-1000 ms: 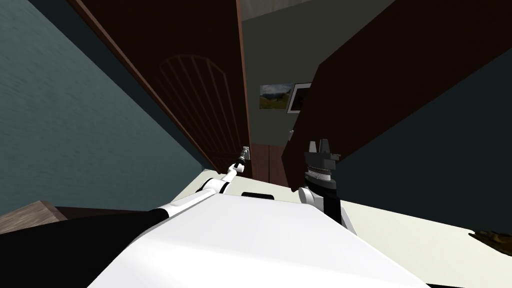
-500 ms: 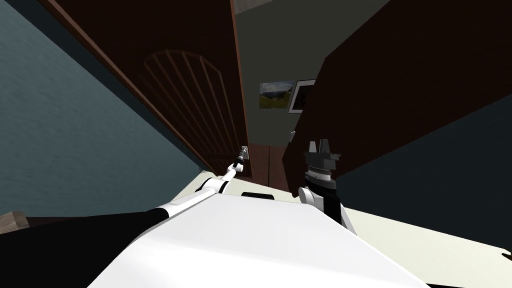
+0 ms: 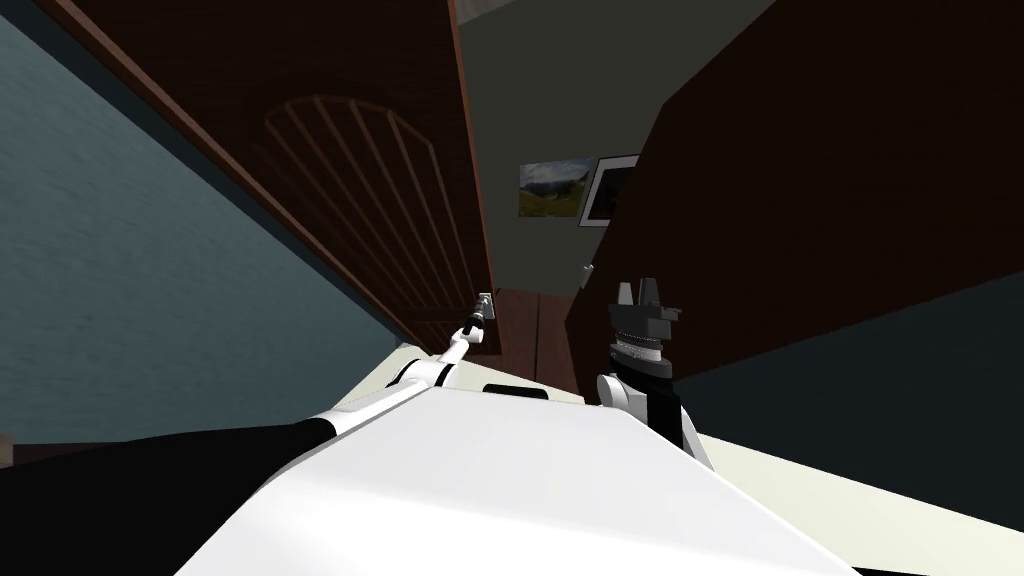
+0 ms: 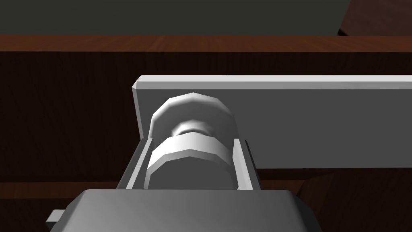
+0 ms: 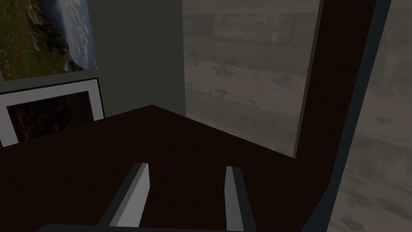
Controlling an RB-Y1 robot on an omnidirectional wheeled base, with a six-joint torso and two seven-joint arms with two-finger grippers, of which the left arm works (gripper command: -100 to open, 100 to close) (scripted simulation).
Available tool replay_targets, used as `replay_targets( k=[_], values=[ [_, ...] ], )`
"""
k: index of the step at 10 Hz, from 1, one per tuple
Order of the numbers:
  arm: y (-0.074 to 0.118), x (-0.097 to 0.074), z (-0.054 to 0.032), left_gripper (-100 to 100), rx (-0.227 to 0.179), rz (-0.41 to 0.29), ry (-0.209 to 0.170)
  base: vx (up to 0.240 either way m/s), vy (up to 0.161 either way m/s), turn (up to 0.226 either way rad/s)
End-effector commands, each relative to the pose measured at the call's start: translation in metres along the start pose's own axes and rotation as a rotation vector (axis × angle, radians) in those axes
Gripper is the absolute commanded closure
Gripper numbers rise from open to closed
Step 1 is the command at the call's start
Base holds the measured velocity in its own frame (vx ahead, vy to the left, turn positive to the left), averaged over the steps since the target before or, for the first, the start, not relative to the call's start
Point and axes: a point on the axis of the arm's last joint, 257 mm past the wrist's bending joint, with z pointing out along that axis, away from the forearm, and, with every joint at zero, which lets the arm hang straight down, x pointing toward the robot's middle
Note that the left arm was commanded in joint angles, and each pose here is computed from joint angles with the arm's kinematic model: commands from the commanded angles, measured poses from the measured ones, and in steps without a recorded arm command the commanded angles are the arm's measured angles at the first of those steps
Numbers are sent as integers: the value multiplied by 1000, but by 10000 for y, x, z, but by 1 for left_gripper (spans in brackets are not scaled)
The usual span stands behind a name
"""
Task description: Push the door open
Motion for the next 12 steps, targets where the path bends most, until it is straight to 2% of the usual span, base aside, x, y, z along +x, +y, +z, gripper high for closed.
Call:
replay_targets(
  k=[1, 2, 4, 6, 7, 9, 11, 12],
  values=[
    [-61, -195, 20, 100, 13, 7, -30, 163, -114, 57],
    [-61, -195, 20, 100, 13, 7, -30, 103, -69, 29],
    [-57, -407, 5, 100, 12, 6, -68, 148, -103, 66],
    [-56, -449, 1, 100, 11, 6, -76, 119, -84, 49],
    [-54, -572, -11, 100, 10, 6, -99, 130, -103, 42],
    [-53, -691, -25, 100, 10, 5, -121, 163, -121, 74],
    [-53, -691, -25, 100, 10, 5, -121, 90, -41, 24],
    [-52, -838, -45, 100, 9, 5, -148, 137, -57, 37]
  ],
)
